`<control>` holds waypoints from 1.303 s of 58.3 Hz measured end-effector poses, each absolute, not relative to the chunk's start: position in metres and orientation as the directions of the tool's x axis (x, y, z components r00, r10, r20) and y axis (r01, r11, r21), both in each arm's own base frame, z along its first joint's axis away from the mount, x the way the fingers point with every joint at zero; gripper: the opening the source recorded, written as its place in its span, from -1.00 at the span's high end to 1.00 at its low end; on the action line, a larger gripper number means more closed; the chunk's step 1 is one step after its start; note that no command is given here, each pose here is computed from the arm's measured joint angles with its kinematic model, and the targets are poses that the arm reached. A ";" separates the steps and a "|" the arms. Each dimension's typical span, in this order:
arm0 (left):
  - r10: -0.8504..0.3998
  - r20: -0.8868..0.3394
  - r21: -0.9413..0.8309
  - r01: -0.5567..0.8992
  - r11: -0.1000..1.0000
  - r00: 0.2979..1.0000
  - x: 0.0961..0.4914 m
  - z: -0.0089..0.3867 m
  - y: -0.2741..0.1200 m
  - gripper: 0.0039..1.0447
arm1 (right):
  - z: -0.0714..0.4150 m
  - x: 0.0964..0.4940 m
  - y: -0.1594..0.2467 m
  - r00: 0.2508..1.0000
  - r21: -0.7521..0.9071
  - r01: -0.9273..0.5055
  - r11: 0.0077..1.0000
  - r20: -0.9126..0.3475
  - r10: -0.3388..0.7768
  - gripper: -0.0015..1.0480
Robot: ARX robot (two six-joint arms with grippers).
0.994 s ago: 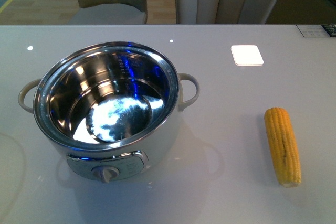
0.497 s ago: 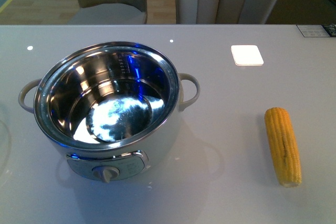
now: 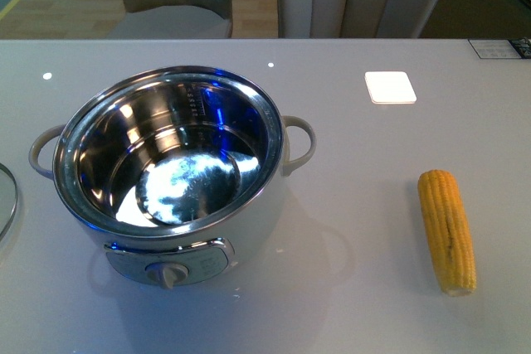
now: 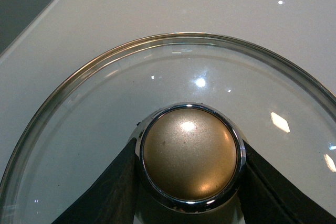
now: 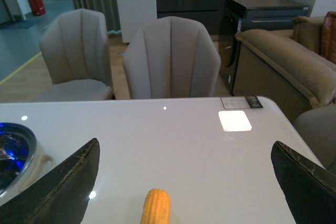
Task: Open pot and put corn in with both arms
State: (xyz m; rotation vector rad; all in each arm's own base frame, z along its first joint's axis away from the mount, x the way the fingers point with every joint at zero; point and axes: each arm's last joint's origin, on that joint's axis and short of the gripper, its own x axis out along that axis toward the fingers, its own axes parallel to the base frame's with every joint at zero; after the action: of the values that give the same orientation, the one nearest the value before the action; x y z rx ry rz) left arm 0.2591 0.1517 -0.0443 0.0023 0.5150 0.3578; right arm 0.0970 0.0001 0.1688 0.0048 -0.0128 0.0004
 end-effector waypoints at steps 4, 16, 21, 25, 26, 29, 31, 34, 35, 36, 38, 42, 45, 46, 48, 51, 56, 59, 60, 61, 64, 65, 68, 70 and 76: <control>0.331 -0.481 0.074 -0.338 0.938 0.812 0.261 -0.047 0.153 0.16 | 0.169 0.097 0.000 1.000 0.005 0.000 1.000 0.013 0.000 -0.83; 0.323 -0.474 0.061 -0.335 0.940 0.819 0.264 -0.050 0.154 0.16 | 0.169 0.097 0.000 1.000 0.005 0.000 1.000 0.013 0.000 -0.83; 0.323 -0.472 0.061 -0.335 0.940 0.820 0.264 -0.050 0.154 0.16 | 0.169 0.097 0.000 1.000 0.005 0.000 1.000 0.013 0.000 -0.83; 0.323 -0.471 0.060 -0.335 0.940 0.821 0.264 -0.050 0.154 0.16 | 0.169 0.097 0.000 1.000 0.005 -0.001 1.000 0.013 0.001 -0.83; 0.323 -0.471 0.059 -0.336 0.940 0.821 0.264 -0.050 0.154 0.11 | 0.169 0.097 0.000 1.000 0.005 0.000 1.000 0.013 0.000 -0.83; 0.322 -0.470 0.056 -0.337 0.940 0.821 0.265 -0.050 0.155 -0.07 | 0.169 0.097 0.000 1.000 0.005 0.000 1.000 0.013 0.000 -0.83; 0.322 -0.470 0.056 -0.336 0.940 0.822 0.265 -0.050 0.155 -0.16 | 0.169 0.097 0.000 1.000 0.005 -0.001 1.000 0.013 0.001 -0.83; 0.321 -0.470 0.055 -0.335 0.941 0.822 0.265 -0.050 0.154 -0.30 | 0.169 0.097 0.000 1.000 0.005 0.000 1.000 0.013 0.000 -0.83; 0.320 -0.470 0.055 -0.335 0.941 0.822 0.265 -0.050 0.154 -0.33 | 0.169 0.097 0.000 1.000 0.005 0.000 1.000 0.013 0.000 -0.83; 0.320 -0.470 0.055 -0.335 0.941 0.822 0.265 -0.050 0.154 -0.41 | 0.169 0.097 0.000 1.000 0.005 0.000 1.000 0.013 0.000 -0.83; 0.320 -0.470 0.055 -0.335 0.941 0.822 0.265 -0.050 0.154 -0.49 | 0.169 0.097 0.000 1.000 0.005 0.000 1.000 0.013 0.000 -0.83; 0.320 -0.471 0.055 -0.335 0.941 0.822 0.264 -0.050 0.154 -0.71 | 0.169 0.097 0.000 1.000 0.005 0.000 1.000 0.013 0.000 -0.83; 0.320 -0.471 0.055 -0.335 0.941 0.822 0.264 -0.050 0.154 -0.84 | 0.169 0.097 0.000 1.000 0.005 0.000 1.000 0.013 0.000 -0.83; 0.320 -0.471 0.055 -0.335 0.941 0.822 0.265 -0.050 0.154 -0.88 | 0.169 0.097 0.000 1.000 0.005 0.000 1.000 0.013 0.000 -0.83; 0.320 -0.471 0.055 -0.334 0.941 0.822 0.264 -0.050 0.154 -0.92 | 0.169 0.097 0.000 1.000 0.005 0.000 1.000 0.013 0.000 -0.83; 0.320 -0.471 0.053 -0.336 0.941 0.822 0.264 -0.050 0.154 -0.85 | 0.169 0.097 0.000 1.000 0.005 0.000 1.000 0.013 0.000 -0.83; 0.318 -0.469 0.042 -0.338 0.940 0.824 0.263 -0.046 0.153 -0.88 | 0.169 0.097 0.000 1.000 0.005 0.000 1.000 0.013 0.000 -0.83; 0.313 -0.463 0.009 -0.349 0.937 0.829 0.258 -0.031 0.150 -0.87 | 0.169 0.097 0.000 1.000 0.005 0.001 1.000 0.013 -0.001 -0.83; 0.313 -0.461 0.001 -0.352 0.936 0.830 0.257 -0.026 0.149 -0.87 | 0.169 0.097 0.000 1.000 0.005 0.001 1.000 0.013 -0.001 -0.83; 0.312 -0.456 -0.005 -0.354 0.935 0.833 0.256 -0.021 0.148 -0.87 | 0.169 0.097 0.000 1.000 0.005 0.001 1.000 0.013 -0.001 -0.83; 0.319 -0.400 -0.027 -0.360 0.933 0.859 0.256 0.009 0.146 -0.87 | 0.169 0.097 0.000 1.000 0.005 0.000 1.000 0.012 0.000 -0.83; 0.322 -0.383 -0.031 -0.361 0.932 0.866 0.257 0.015 0.146 -0.87 | 0.169 0.097 0.000 1.000 0.005 -0.002 1.000 0.012 0.002 -0.83; 0.338 -0.298 -0.038 -0.365 0.930 0.893 0.261 0.048 0.147 -0.87 | 0.169 0.097 0.000 1.000 0.005 -0.002 1.000 0.013 0.002 -0.83; 0.347 -0.241 -0.044 -0.367 0.929 0.907 0.262 0.070 0.146 -0.87 | 0.169 0.097 0.000 1.000 0.005 -0.001 1.000 0.013 0.001 -0.83; 0.335 -0.185 -0.069 -0.353 0.933 0.924 0.254 0.105 0.135 -0.87 | 0.169 0.097 0.000 1.000 0.005 -0.001 1.000 0.013 0.001 -0.83</control>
State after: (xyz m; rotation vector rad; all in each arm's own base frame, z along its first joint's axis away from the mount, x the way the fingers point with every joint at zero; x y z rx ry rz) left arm 0.2541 0.1352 0.1048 -0.1019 0.1719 0.3536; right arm 0.0970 0.0001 0.1688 0.0048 -0.0132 0.0012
